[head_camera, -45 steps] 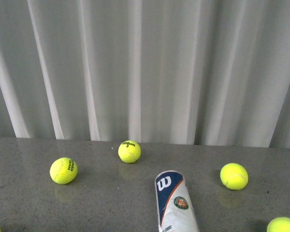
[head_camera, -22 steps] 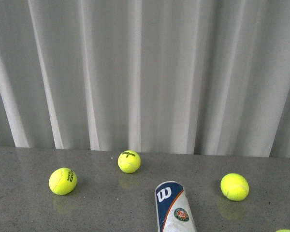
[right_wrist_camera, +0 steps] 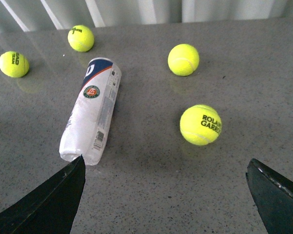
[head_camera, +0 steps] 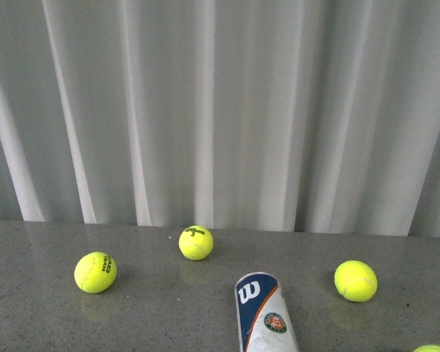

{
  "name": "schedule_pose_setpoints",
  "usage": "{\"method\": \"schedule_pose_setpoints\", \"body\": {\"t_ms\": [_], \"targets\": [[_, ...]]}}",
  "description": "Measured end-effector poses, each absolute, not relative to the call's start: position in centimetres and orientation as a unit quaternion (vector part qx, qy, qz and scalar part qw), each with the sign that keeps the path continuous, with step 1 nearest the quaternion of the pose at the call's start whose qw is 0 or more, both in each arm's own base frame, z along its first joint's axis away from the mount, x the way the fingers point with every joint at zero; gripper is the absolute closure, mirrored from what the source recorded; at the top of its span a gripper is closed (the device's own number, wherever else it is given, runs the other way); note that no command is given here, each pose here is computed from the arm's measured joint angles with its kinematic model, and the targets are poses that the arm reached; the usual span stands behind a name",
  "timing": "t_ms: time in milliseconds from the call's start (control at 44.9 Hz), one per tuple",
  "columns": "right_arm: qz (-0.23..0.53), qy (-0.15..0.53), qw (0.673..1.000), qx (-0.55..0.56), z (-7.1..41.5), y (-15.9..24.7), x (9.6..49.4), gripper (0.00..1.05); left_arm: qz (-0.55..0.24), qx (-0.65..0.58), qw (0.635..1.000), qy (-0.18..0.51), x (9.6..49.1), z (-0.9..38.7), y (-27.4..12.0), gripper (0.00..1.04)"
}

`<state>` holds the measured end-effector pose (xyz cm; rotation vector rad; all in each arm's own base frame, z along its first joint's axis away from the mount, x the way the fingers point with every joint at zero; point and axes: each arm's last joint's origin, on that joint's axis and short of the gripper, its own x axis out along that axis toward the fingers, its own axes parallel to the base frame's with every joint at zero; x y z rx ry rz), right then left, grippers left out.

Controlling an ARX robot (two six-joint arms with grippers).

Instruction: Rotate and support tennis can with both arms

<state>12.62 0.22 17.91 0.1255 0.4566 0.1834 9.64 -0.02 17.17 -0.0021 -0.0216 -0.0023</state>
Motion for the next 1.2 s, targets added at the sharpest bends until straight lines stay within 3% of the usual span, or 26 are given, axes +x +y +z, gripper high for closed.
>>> {"method": "schedule_pose_setpoints", "body": {"t_ms": [200,289,489,1201], "targets": [[0.136,0.307,0.938,0.084,18.7,2.0,19.5,0.07,-0.001,-0.001,1.0,-0.011,9.6,17.2,0.0,0.07],[0.161,0.377,0.906,0.107,17.2,4.1,23.4,0.07,-0.001,-0.001,1.0,-0.011,9.6,17.2,0.0,0.07],[0.159,0.444,0.877,0.086,14.0,7.9,29.5,0.07,-0.001,-0.001,1.0,-0.011,9.6,17.2,0.0,0.07],[0.148,0.521,0.834,0.102,8.3,13.7,37.9,0.07,-0.001,-0.001,1.0,-0.011,9.6,17.2,0.0,0.07]]}}
